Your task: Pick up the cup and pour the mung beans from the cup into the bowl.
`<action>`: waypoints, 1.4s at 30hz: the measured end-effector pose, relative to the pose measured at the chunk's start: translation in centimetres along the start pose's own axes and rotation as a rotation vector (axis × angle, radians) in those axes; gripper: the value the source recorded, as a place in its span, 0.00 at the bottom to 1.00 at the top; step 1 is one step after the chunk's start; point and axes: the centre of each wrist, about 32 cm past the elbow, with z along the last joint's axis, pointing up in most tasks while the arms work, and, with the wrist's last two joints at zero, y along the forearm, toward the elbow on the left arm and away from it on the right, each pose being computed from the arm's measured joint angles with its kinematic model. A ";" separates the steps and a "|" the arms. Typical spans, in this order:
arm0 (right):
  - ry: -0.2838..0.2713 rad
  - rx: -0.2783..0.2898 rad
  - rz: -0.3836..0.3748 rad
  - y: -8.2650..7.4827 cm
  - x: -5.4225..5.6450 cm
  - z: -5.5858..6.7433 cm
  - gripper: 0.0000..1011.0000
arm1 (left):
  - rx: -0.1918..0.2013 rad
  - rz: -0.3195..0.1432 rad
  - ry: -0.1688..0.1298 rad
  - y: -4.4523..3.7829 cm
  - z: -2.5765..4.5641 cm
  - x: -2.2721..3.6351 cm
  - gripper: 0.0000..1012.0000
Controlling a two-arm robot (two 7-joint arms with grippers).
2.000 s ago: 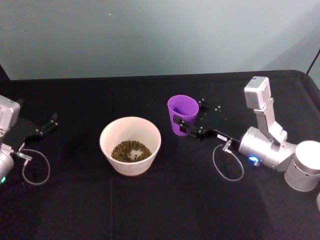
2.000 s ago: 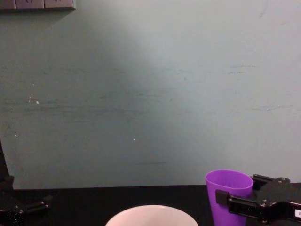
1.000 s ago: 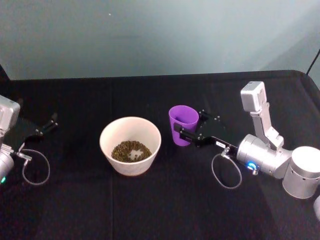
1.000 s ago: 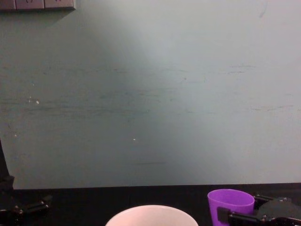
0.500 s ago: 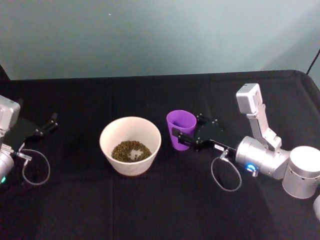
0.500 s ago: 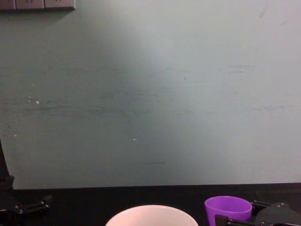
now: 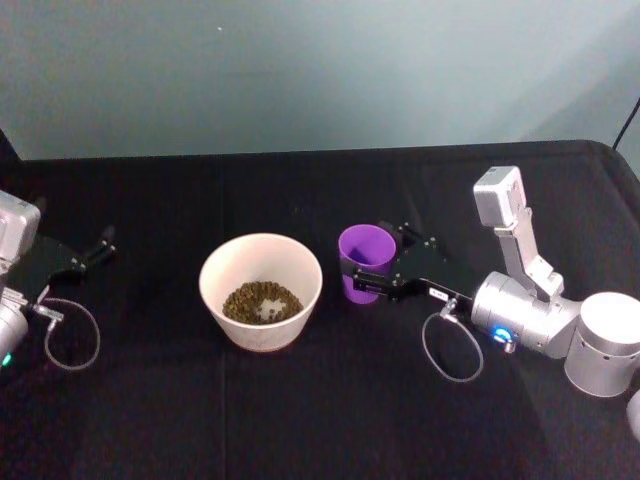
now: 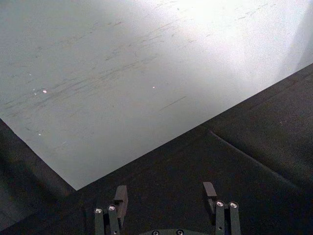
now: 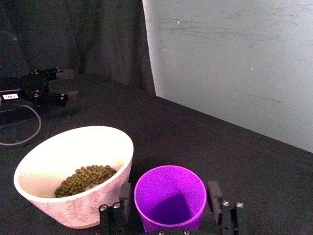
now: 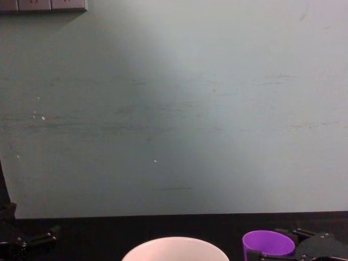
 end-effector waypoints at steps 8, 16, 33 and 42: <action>0.000 0.002 -0.001 0.0 0.0 0.0 0.99 | 0.000 0.000 0.000 0.00 0.00 0.00 0.99; -0.004 0.039 -0.008 -0.2 0.0 0.0 0.99 | 0.000 0.000 0.000 0.00 0.00 0.00 0.99; -0.056 0.233 -0.078 -1.2 -0.2 1.1 0.99 | 0.000 0.000 0.000 0.00 0.00 0.00 0.99; -0.171 0.316 -0.384 -3.7 -1.2 2.3 0.99 | 0.000 0.000 0.000 0.00 0.00 0.00 0.99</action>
